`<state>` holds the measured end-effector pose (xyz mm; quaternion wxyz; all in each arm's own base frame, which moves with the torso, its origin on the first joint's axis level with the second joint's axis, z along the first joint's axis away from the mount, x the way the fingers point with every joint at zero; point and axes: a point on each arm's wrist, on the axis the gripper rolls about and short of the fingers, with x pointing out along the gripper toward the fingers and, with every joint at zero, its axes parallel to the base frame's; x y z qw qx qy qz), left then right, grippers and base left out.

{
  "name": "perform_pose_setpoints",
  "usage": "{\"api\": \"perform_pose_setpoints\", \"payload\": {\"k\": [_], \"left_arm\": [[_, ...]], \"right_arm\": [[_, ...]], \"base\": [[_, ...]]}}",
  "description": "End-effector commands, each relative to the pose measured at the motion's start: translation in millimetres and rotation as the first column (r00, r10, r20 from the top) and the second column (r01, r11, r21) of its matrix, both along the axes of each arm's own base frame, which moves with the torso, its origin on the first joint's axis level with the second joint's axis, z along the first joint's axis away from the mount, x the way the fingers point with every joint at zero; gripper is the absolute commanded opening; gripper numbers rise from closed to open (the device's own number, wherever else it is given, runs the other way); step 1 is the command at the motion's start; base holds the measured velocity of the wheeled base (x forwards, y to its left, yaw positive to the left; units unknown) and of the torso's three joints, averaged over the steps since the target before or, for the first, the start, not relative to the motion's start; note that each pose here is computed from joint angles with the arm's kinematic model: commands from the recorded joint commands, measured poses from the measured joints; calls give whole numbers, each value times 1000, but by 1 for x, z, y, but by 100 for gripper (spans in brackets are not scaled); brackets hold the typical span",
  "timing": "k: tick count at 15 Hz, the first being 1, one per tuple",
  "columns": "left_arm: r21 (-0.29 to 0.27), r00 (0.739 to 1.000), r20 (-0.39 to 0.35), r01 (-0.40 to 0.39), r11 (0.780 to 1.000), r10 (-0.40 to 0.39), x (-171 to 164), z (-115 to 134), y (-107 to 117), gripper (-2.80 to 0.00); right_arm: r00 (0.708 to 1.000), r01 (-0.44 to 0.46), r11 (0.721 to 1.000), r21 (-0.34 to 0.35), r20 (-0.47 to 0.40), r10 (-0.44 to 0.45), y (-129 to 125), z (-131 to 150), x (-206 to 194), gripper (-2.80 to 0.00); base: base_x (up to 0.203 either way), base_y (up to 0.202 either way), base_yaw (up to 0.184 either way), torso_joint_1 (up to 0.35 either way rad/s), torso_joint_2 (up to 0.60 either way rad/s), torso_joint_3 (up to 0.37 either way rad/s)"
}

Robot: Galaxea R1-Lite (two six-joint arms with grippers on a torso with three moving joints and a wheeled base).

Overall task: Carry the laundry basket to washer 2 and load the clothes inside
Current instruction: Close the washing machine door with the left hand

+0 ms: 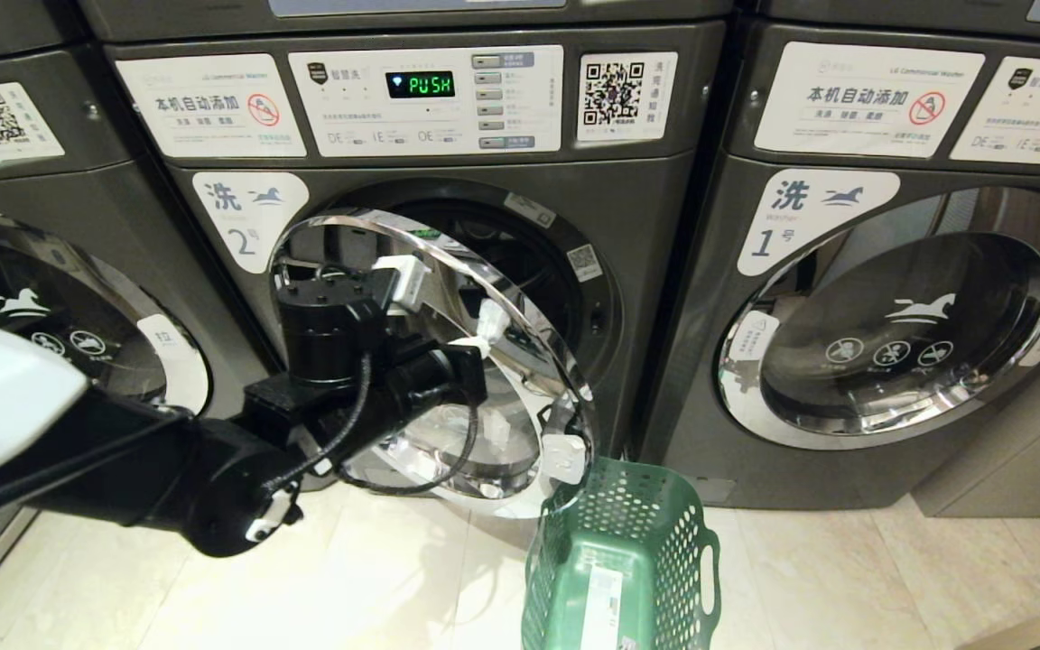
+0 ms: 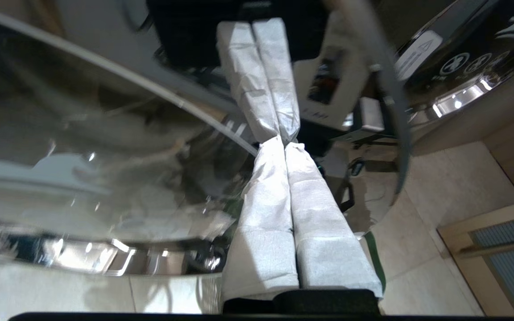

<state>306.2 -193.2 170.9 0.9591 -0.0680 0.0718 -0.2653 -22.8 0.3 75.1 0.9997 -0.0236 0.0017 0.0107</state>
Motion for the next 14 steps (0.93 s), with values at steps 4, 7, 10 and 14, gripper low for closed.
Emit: {"api": "perform_pose_setpoints", "payload": {"k": [4, 7, 10, 14], "left_arm": [[14, 998, 32, 50, 999, -50, 20, -15, -37, -280], [18, 996, 74, 51, 999, -52, 36, -16, -50, -280], [-8, 987, 162, 13, 1000, -12, 67, -11, -71, -280], [-29, 962, 252, -102, 994, 106, 110, -25, -93, -280]], "right_arm": [[1000, 1, 1000, 7, -1, -1, 0, 0, 0, -280], [1000, 1, 1000, 9, 1, -1, 0, 0, 0, -280], [1000, 3, 1000, 9, -2, -3, 0, 0, 0, -280], [1000, 3, 1000, 7, -2, -3, 0, 0, 0, -280]], "base": [[0, 0, 0, 0, 0, 0], [0, 0, 0, 0, 0, 0], [0, 0, 0, 0, 0, 0], [0, 0, 0, 0, 0, 0]]}}
